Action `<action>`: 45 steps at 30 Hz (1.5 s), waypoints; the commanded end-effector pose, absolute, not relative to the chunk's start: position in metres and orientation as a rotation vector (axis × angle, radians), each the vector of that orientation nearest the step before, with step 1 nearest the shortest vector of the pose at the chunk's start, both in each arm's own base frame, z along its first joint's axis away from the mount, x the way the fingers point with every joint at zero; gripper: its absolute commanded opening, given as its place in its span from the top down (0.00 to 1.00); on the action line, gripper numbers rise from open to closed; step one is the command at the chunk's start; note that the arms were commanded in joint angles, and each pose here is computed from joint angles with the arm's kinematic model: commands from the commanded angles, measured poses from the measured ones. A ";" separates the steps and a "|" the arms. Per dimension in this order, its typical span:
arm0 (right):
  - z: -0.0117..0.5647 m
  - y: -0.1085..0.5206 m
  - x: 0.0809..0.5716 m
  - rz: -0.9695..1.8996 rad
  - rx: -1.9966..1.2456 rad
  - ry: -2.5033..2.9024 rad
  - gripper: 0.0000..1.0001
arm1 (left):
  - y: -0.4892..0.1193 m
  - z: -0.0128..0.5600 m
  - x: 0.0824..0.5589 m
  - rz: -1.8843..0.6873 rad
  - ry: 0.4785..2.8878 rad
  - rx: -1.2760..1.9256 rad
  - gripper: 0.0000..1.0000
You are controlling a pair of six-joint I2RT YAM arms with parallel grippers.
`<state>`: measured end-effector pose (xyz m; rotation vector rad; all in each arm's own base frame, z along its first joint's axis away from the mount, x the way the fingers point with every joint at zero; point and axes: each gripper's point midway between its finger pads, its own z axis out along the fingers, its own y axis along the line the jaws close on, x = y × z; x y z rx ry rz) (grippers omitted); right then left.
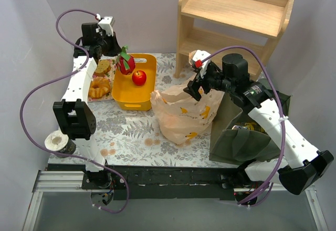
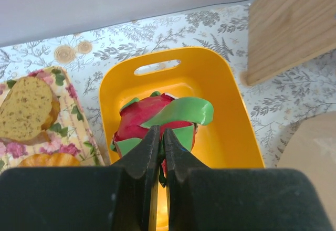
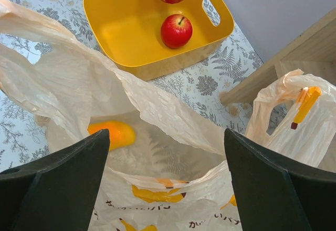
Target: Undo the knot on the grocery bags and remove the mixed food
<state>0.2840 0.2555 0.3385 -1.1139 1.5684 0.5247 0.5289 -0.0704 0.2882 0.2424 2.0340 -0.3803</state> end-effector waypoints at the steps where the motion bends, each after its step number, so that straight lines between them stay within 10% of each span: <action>1: 0.357 0.246 0.286 0.485 -1.097 1.529 0.04 | -0.049 0.296 0.534 -0.359 1.995 0.218 1.00; 22: 0.342 0.239 0.293 0.465 -1.102 1.570 0.04 | -0.047 0.221 0.555 -0.476 2.123 0.159 1.00; 34: 0.325 0.238 0.287 0.446 -1.197 1.542 0.09 | -0.062 0.313 0.534 -0.534 1.937 0.223 0.10; 45: 0.279 0.247 0.263 0.535 -1.373 1.517 0.11 | -0.208 0.365 0.421 -1.130 1.784 0.635 0.02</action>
